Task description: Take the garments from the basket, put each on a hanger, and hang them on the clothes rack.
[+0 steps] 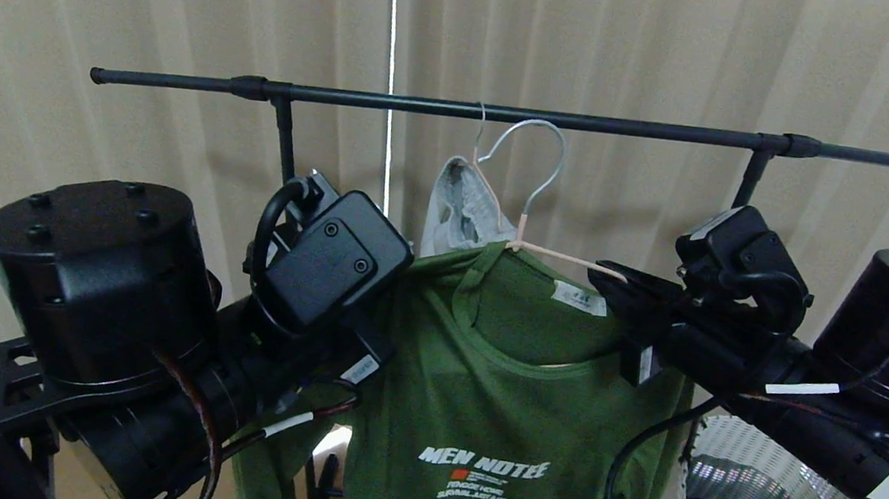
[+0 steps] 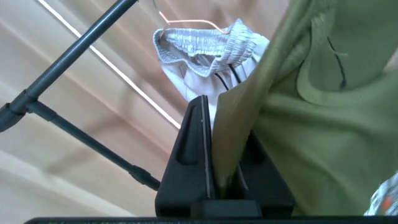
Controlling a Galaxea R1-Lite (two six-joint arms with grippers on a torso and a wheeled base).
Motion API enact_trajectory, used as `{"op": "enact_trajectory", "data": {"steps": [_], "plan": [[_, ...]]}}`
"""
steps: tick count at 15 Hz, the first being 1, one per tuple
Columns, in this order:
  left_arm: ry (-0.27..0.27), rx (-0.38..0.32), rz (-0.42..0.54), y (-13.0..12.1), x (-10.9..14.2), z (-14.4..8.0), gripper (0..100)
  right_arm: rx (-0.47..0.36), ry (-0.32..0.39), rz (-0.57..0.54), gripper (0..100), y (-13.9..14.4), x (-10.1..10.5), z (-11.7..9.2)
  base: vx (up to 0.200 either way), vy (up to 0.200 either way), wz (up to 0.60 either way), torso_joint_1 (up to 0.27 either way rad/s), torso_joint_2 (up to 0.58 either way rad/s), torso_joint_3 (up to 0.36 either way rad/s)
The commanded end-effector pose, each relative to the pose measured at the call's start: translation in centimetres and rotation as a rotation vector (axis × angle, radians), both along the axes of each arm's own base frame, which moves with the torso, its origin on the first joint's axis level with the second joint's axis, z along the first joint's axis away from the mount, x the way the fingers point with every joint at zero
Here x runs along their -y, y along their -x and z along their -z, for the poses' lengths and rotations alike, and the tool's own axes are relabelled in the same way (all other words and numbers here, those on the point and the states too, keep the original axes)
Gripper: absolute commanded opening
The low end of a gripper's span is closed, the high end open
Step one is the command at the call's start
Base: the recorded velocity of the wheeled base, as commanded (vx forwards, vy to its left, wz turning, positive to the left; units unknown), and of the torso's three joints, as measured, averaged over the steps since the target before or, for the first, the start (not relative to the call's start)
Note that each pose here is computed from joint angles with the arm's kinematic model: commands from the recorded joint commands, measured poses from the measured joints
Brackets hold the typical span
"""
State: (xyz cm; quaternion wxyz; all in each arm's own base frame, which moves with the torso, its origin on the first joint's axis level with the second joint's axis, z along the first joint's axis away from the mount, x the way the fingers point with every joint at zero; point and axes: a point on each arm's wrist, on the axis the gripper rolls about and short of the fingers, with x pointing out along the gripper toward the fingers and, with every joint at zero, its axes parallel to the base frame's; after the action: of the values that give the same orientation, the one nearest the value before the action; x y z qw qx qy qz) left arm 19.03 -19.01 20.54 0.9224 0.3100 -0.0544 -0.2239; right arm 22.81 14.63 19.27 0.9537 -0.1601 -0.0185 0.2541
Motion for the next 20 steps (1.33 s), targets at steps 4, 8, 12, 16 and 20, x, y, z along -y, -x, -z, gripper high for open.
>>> {"op": "enact_trajectory", "data": {"steps": [4, 8, 12, 16, 20], "plan": [[-0.001, 0.000, -0.004, 0.0, 0.0, 0.0, 0, 0.003, -0.002, 0.003, 0, 0.0, 0.0, -0.1, 0.000, 0.000, 0.00, 0.000, 0.00, 0.000], [-0.006, -0.003, -0.004, 0.0, 0.0, 0.1, 0, 0.007, -0.004, 0.003, 0, 0.3, 0.2, -0.2, 0.000, 0.000, 0.00, 0.000, 0.00, 0.000], [0.000, -0.004, -0.001, 0.2, -0.2, 0.1, 100, 0.026, -0.016, 0.027, 0, 0.8, 1.2, -0.8, 0.000, 0.000, 0.00, 0.000, 0.00, 0.000], [0.011, 0.002, 0.099, 1.4, -0.7, 0.9, 100, 0.037, -0.021, 0.115, 0, 1.1, 3.8, -1.1, 0.000, 0.000, 0.00, 0.000, 0.00, 0.000], [0.022, 0.008, 0.114, 2.0, -0.7, 0.7, 100, 0.059, -0.033, 0.170, 0, 1.2, 5.5, -1.6, 0.000, 0.000, 0.00, 0.000, 0.00, 0.000]]}}
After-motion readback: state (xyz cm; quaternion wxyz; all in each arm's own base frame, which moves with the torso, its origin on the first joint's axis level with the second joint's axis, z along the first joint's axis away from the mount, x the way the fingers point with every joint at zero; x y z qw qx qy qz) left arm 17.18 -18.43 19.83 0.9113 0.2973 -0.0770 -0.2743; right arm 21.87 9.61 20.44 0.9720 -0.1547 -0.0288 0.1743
